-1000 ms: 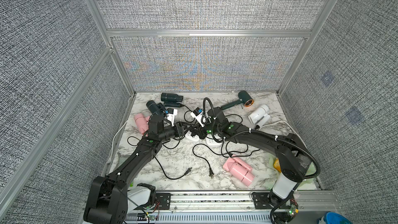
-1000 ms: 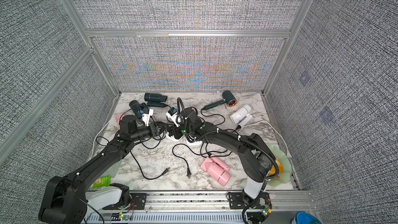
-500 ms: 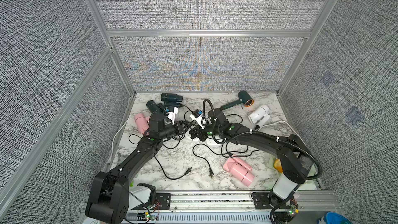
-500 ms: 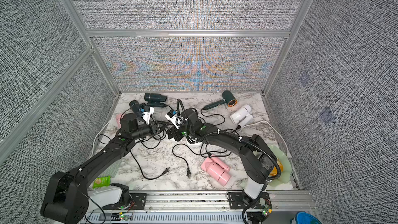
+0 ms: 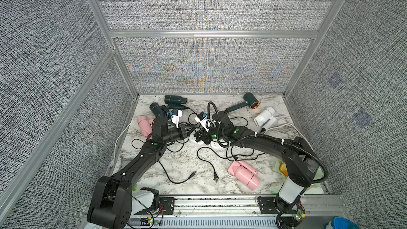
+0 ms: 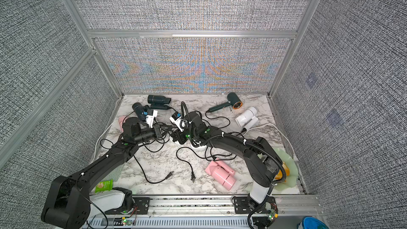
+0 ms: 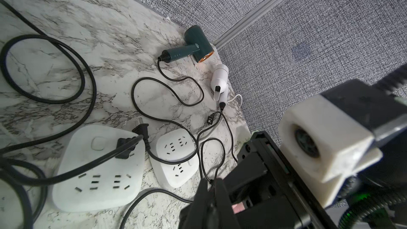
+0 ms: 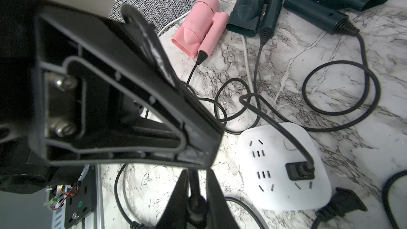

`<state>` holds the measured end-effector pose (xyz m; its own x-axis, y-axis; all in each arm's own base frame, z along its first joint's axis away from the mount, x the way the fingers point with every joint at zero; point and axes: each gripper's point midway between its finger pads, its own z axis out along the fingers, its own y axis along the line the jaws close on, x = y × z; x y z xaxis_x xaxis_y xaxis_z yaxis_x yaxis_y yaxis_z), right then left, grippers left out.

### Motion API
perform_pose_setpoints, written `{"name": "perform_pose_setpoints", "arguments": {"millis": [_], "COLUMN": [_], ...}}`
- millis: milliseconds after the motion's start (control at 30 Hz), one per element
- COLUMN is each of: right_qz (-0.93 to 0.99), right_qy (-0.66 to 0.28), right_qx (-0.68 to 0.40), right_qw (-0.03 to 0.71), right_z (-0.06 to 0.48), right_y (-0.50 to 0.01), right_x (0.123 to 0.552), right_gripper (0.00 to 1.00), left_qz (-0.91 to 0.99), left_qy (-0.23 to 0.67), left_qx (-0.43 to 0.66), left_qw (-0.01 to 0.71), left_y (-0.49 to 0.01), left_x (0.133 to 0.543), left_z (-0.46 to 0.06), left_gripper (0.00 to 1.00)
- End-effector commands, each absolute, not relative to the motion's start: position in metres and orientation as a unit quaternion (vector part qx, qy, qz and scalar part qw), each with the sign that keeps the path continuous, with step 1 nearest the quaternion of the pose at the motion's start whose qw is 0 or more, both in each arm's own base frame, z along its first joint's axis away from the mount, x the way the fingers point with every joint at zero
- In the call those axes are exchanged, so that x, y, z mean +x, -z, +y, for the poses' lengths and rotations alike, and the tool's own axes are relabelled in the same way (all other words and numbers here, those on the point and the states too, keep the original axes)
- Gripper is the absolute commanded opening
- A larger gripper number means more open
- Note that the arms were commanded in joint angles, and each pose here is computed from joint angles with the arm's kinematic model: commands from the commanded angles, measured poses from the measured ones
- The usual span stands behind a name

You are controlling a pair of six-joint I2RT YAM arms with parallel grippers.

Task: Charge the blow dryers
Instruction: Pick up the plug from the center of the board.

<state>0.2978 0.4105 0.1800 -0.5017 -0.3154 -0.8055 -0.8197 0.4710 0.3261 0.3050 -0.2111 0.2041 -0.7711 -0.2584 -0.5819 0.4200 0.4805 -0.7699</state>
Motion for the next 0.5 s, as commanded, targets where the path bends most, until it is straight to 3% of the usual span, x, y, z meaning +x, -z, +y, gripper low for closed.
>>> {"name": "perform_pose_setpoints", "arguments": {"millis": [0,100,467], "right_qz": [0.793,0.808,0.863], "right_qy": [-0.362,-0.347,-0.266], "right_qx": [-0.332,-0.312,-0.272], "right_qw": [0.360,0.359,0.332], "right_z": [0.408,0.402,0.393], "right_y": [-0.191,-0.192,-0.180], "right_x": [0.306,0.307,0.304], "right_gripper": [0.39,0.49,0.50], "left_qz": [0.788,0.791,0.803], "left_qy": [0.493,0.482,0.455], "left_qx": [0.040,0.033,0.027], "left_qw": [0.367,0.375,0.383], "left_y": [-0.211,-0.210,-0.206], "left_x": [0.312,0.313,0.318], "left_z": [-0.206,-0.205,-0.207], "left_gripper": [0.03,0.02,0.02]}}
